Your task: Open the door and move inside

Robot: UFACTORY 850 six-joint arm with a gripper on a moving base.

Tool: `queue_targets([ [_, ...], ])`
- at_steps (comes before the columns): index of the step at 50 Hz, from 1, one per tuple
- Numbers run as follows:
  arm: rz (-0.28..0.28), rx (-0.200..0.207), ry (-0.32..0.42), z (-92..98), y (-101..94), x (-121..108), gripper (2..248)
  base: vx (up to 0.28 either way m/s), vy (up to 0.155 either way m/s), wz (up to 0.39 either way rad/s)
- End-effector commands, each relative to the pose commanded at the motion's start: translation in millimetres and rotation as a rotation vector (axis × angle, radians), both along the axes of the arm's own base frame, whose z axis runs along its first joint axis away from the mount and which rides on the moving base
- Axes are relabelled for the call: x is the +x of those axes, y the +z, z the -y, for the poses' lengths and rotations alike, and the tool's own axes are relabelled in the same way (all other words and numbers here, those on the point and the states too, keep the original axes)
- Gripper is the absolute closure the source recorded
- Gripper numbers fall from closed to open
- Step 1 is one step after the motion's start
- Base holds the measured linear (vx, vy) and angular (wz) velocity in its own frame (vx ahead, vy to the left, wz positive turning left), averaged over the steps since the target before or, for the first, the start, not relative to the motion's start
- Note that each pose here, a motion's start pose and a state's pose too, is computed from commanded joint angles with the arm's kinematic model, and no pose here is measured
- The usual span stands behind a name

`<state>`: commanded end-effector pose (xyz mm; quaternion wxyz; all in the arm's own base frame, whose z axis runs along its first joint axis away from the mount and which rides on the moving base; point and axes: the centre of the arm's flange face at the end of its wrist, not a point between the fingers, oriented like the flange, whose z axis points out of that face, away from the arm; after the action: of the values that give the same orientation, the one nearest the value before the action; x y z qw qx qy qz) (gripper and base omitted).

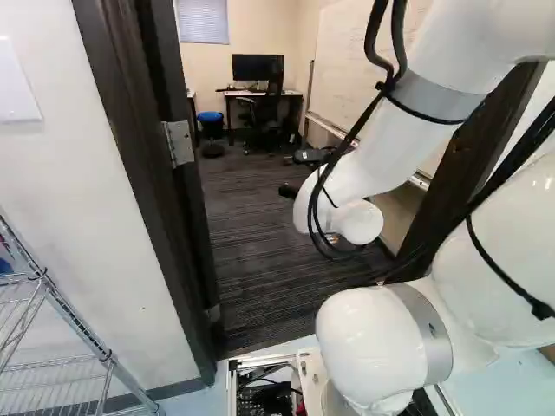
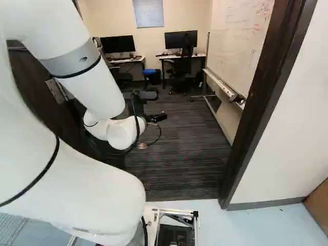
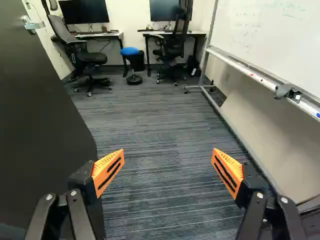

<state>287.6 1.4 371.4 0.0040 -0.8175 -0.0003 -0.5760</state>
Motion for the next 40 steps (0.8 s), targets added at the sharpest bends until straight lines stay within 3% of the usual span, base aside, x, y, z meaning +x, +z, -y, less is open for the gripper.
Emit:
queue_targets([
  [19, 0.010, -0.005, -0.004, 1.2, -5.0, -15, 3, 0.000, 0.000, 0.000],
  [40, 0.012, -0.006, -0.005, 1.4, -5.8, -17, 3, 0.009, 0.002, 0.001],
])
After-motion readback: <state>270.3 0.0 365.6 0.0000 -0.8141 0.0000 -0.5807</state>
